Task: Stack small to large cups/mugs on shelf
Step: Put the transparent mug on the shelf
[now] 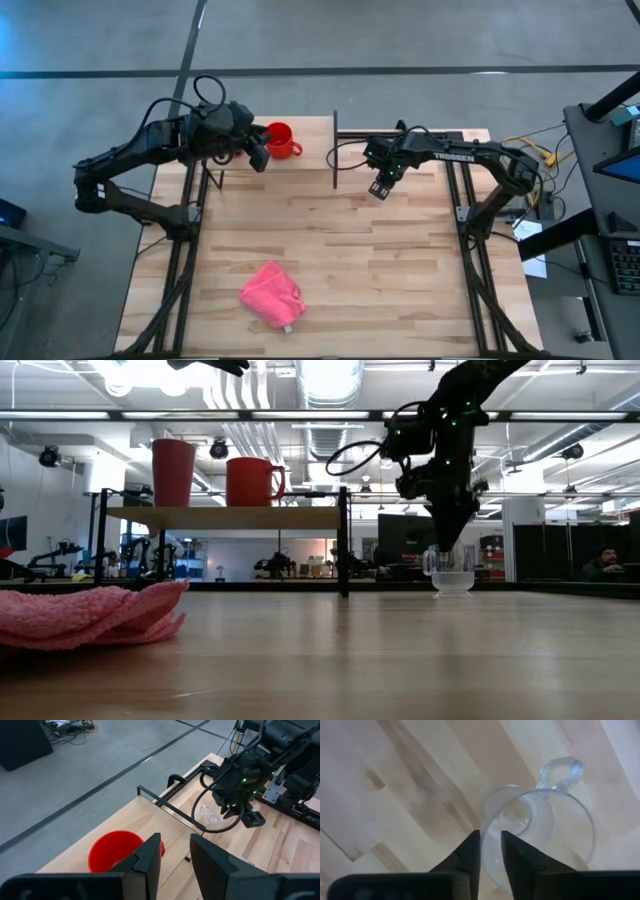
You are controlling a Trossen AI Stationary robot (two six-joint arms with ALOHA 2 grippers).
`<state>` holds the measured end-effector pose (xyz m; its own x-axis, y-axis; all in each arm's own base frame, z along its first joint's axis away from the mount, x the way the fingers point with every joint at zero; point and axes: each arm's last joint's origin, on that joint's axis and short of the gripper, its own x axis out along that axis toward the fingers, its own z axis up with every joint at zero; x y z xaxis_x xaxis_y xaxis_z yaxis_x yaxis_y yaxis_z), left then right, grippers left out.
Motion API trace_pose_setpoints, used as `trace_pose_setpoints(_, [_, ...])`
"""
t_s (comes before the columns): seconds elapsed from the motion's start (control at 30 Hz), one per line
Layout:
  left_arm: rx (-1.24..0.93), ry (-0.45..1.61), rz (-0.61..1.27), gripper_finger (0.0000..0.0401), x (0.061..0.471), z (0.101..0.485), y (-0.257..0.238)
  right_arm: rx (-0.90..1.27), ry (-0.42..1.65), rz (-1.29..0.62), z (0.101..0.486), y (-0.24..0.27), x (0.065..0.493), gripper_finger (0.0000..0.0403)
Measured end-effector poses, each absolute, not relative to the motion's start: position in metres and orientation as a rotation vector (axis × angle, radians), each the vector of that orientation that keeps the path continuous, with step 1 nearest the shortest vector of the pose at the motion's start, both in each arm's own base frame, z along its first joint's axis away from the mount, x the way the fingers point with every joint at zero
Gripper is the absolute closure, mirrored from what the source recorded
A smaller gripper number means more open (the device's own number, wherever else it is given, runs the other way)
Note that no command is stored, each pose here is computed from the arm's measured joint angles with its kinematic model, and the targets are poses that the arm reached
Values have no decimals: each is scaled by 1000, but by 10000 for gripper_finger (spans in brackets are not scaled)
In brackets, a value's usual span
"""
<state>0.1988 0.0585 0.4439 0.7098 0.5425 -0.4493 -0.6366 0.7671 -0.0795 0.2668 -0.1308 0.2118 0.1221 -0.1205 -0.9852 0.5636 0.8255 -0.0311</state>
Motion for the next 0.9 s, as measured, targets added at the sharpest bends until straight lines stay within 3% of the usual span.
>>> trace_pose_setpoints(0.17, [-236,421,661,310,199,444,58,386,1412,-502,200,-134,270,383])
trace_pose_setpoints(0.3, [-236,422,661,310,199,444,58,400,1401,-513,208,-135,272,393])
trace_pose_setpoints(0.5, [-265,413,668,310,199,444,58,406,1272,-528,275,-135,276,394])
trace_pose_setpoints(0.7, [-266,413,668,310,199,444,58,374,996,-463,358,-134,287,394])
trace_pose_setpoints(0.9, [-266,417,669,310,201,443,59,271,869,-405,396,-142,313,394])
